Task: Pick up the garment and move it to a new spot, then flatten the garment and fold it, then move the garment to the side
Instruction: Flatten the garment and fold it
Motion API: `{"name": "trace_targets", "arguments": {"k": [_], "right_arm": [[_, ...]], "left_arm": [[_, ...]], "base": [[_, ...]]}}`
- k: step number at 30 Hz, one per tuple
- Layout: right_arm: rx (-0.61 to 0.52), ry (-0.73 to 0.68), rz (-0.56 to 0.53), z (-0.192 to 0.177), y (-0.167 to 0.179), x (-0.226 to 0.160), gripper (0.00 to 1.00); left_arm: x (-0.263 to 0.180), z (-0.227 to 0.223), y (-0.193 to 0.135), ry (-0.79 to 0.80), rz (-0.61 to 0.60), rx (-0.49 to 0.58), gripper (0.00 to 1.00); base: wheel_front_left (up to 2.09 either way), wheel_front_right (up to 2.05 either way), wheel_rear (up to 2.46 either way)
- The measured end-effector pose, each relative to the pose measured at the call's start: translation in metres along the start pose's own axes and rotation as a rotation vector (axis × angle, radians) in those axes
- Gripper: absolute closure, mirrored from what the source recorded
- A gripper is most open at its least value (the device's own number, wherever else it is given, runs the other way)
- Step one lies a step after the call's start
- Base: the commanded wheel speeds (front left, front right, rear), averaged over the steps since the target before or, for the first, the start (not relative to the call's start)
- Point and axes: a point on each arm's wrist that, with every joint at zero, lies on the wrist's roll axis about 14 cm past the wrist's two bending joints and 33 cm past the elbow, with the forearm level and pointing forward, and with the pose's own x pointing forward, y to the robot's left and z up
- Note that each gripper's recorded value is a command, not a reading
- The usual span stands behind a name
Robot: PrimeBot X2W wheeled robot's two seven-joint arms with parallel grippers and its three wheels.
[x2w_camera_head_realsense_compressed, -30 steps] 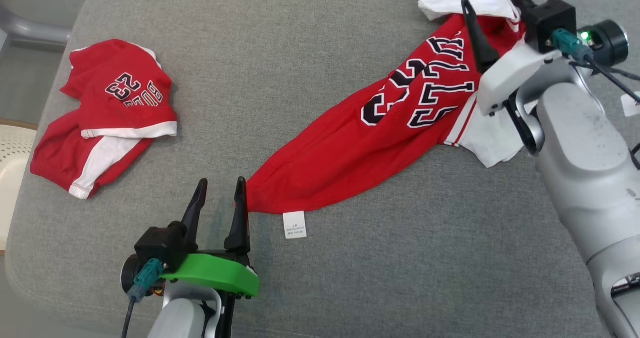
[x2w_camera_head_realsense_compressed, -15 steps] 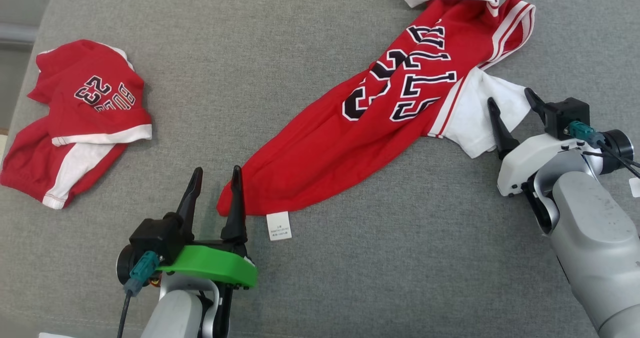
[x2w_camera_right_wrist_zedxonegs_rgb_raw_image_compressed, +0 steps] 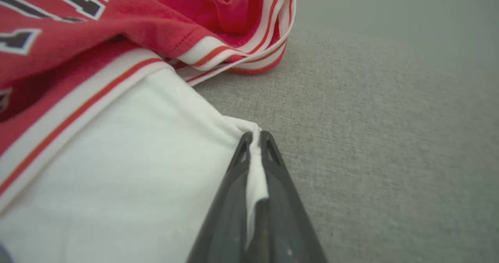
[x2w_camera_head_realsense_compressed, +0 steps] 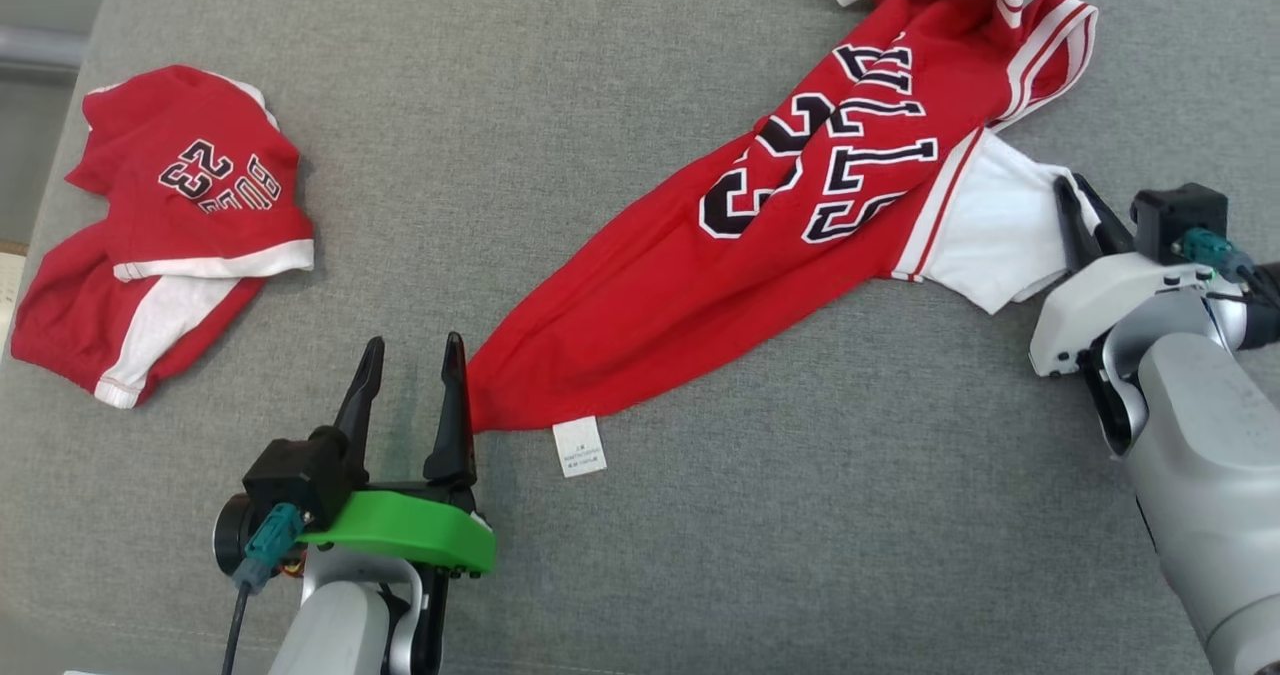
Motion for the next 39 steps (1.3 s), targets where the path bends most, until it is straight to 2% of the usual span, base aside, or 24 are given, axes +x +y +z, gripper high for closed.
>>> {"name": "trace_targets", "arguments": {"k": [6, 11, 14, 15, 16, 23, 27, 31, 39], "right_arm": [[0.064, -0.024, -0.097, -0.003, -0.026, -0.037, 1.00], [0.129, -0.047, -0.210, -0.012, -0.048, -0.086, 1.00], [0.157, -0.052, -0.240, -0.019, -0.045, -0.110, 1.00], [0.166, -0.059, -0.242, -0.020, -0.040, -0.117, 0.69], [0.171, -0.066, -0.246, -0.019, -0.038, -0.123, 0.00], [0.151, -0.162, -0.278, 0.001, -0.033, -0.161, 0.00], [0.107, -0.250, -0.265, 0.027, -0.028, -0.176, 0.00], [0.114, -0.320, -0.281, 0.044, -0.029, -0.192, 0.00], [0.151, -0.313, -0.239, 0.035, -0.012, -0.201, 0.00]], "left_arm": [[-0.008, 0.002, -0.003, -0.004, -0.006, 0.001, 0.00], [-0.020, 0.000, -0.008, 0.000, -0.024, 0.021, 0.00], [-0.029, -0.001, -0.007, 0.004, -0.021, 0.023, 0.00], [-0.033, -0.001, -0.006, 0.003, -0.016, 0.022, 0.00], [-0.035, -0.001, -0.005, 0.002, -0.011, 0.021, 0.00], [-0.050, 0.001, -0.007, -0.008, -0.020, 0.031, 0.00], [-0.056, 0.004, -0.010, -0.021, -0.031, 0.039, 0.00], [-0.062, 0.007, -0.012, -0.035, -0.036, 0.049, 0.00], [-0.069, 0.010, -0.014, -0.049, -0.038, 0.056, 0.00]], "base": [[0.00, 0.00, 0.00], [0.00, 0.00, 0.00], [0.00, 0.00, 0.00], [0.00, 0.00, 0.00], [0.00, 0.00, 0.00], [0.00, 0.00, 0.00], [0.00, 0.00, 0.00], [0.00, 0.00, 0.00], [0.00, 0.00, 0.00]]}}
